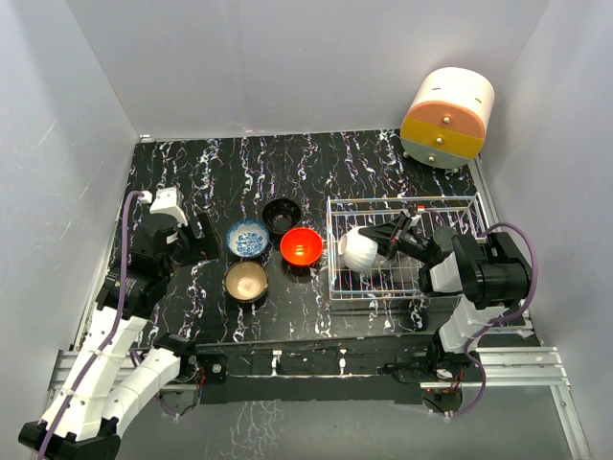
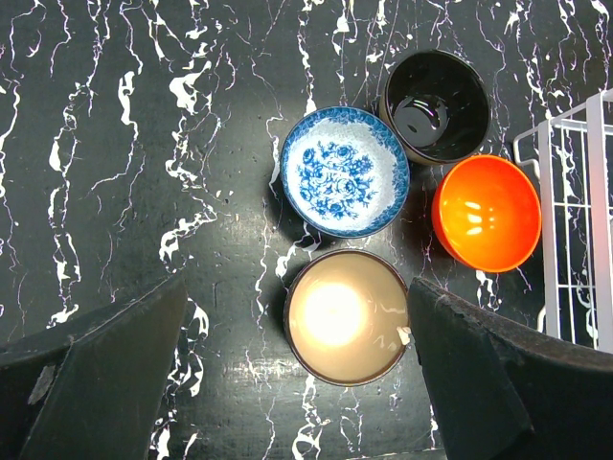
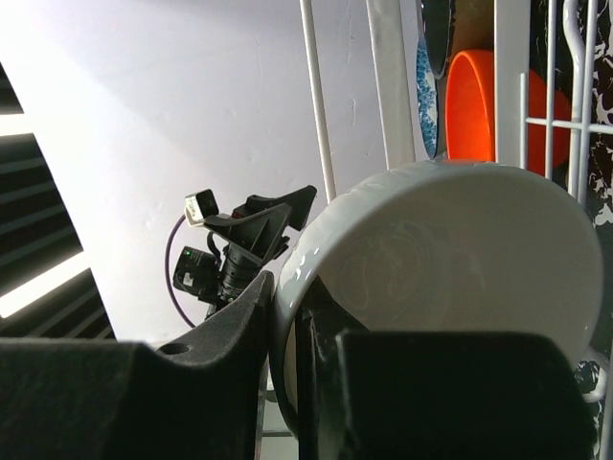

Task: Load the bowls into the dish rack

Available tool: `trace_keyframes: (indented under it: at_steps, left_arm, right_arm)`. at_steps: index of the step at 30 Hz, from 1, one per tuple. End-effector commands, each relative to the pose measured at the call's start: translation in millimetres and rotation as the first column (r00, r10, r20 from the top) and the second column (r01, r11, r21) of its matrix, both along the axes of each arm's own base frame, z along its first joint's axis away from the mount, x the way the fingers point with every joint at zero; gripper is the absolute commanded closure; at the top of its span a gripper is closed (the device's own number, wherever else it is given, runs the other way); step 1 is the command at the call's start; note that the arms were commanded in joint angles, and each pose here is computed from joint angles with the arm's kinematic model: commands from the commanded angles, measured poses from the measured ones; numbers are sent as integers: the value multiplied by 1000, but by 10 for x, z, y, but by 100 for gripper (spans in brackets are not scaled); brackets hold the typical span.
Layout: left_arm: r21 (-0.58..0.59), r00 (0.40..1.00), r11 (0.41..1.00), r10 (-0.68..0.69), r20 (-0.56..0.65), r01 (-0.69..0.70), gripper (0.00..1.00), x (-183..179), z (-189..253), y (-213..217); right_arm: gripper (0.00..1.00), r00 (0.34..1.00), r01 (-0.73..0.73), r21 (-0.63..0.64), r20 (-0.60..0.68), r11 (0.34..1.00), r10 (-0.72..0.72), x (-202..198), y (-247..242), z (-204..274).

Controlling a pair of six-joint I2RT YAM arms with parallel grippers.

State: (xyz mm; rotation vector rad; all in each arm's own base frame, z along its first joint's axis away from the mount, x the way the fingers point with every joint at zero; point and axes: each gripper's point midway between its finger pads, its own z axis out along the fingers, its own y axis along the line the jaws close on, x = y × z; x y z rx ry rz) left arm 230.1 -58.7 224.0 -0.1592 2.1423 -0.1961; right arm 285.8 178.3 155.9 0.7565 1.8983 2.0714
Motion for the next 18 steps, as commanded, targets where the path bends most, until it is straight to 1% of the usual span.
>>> trace_keyframes:
  at_steps: [1, 3, 6, 7, 9, 11, 12, 15, 18]
  left_arm:
    - [8, 1000, 1000, 4, 22, -4, 3, -15, 91, 27]
    - [5, 1000, 1000, 4, 24, -4, 3, -15, 99, 25]
    - [4, 1000, 1000, 7, 31, -7, 3, -20, 116, 31]
    - [4, 999, 1000, 7, 32, -7, 3, -22, 117, 33]
    - [3, 999, 1000, 8, 35, -8, 3, -30, 123, 37]
    - [2, 999, 1000, 7, 37, -7, 3, -38, 123, 38]
    - [2, 999, 1000, 9, 39, -9, 3, -42, 125, 43]
    - [-2, 999, 1000, 9, 46, -9, 3, -56, 135, 47]
    - [-1, 999, 1000, 10, 51, -10, 3, -71, 140, 57]
  right_arm:
    - [85, 999, 18, -16, -45, 1000, -19, -103, -48, -226]
    - [85, 998, 20, -51, -51, 998, -22, -62, -56, -266]
    - [85, 999, 29, -129, 17, 991, -27, 35, -66, -183]
    - [85, 999, 33, -168, 47, 985, -25, 148, -69, -125]
    - [84, 994, 62, -278, 103, 959, -35, 298, -107, -53]
    - [82, 993, 88, -394, 111, 915, -48, 417, -170, -91]
    - [81, 993, 97, -427, 109, 899, -55, 446, -196, -121]
    - [81, 997, 48, -432, 69, 900, -20, 383, -175, -279]
    - [81, 999, 11, -399, 40, 917, 5, 255, -142, -447]
